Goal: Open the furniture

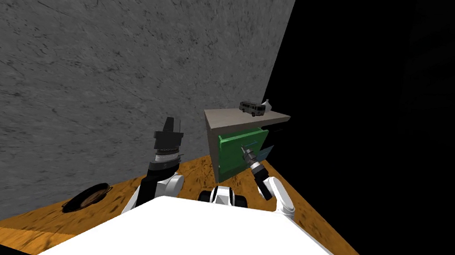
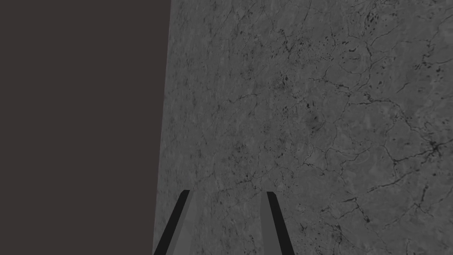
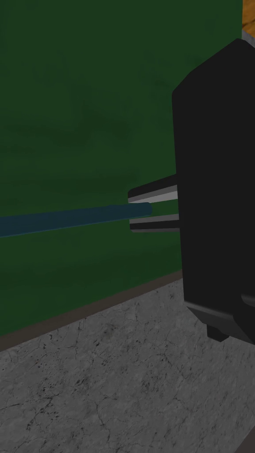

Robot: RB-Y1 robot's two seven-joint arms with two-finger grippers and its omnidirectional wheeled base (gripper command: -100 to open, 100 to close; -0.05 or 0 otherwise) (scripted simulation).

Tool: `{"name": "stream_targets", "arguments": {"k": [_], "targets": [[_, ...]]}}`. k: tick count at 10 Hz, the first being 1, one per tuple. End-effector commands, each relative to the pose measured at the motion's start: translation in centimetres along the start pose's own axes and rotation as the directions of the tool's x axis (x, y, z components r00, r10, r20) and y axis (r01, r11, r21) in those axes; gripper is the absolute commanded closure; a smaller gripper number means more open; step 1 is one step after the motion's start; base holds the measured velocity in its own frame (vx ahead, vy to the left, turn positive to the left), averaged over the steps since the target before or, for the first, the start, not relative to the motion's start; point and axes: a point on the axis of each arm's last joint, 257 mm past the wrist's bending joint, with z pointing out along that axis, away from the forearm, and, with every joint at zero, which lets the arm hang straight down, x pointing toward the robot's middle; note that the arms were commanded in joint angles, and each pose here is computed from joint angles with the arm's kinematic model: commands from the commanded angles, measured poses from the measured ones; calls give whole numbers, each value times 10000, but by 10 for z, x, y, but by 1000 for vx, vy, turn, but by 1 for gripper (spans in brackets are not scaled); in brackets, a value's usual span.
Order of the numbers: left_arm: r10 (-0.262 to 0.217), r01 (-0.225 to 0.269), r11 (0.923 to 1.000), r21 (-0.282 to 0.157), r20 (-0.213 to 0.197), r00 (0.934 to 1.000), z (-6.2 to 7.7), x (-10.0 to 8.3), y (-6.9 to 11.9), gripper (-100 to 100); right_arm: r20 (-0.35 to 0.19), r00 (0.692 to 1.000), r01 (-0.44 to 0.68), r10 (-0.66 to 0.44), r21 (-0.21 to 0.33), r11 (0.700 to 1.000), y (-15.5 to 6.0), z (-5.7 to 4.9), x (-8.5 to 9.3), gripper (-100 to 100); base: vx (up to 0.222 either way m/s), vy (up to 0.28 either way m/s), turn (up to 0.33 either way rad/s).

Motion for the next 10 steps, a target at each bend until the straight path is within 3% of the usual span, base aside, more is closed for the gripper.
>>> {"name": "stream_targets", "arguments": {"k": [1, 4, 5, 6, 10], "targets": [[0, 0, 10000, -2, 0, 10000, 0, 0, 0, 0, 39, 10000, -9, 9, -17, 10000, -1, -2, -1, 100, -120, -44, -38], [0, 0, 10000, 0, 0, 10000, 0, 0, 0, 0, 152, 9999, 11, -13, 85, 10000, -8, -3, -3, 100, -188, -94, -34], [1, -1, 10000, -1, 0, 10000, 0, 0, 0, 0, 89, 10000, -9, 10, -50, 10000, -1, -4, -1, 100, -75, -47, -1], [0, 0, 10000, -2, 0, 10000, 0, 0, 0, 0, 48, 10000, -35, 35, -143, 9999, -2, -4, 5, -100, -31, 0, 26], [-1, 1, 10000, -1, 1, 10000, 0, 0, 0, 0, -77, 10000, -31, 30, -180, 9998, -17, 1, 22, -100, -34, 22, 36]]}}
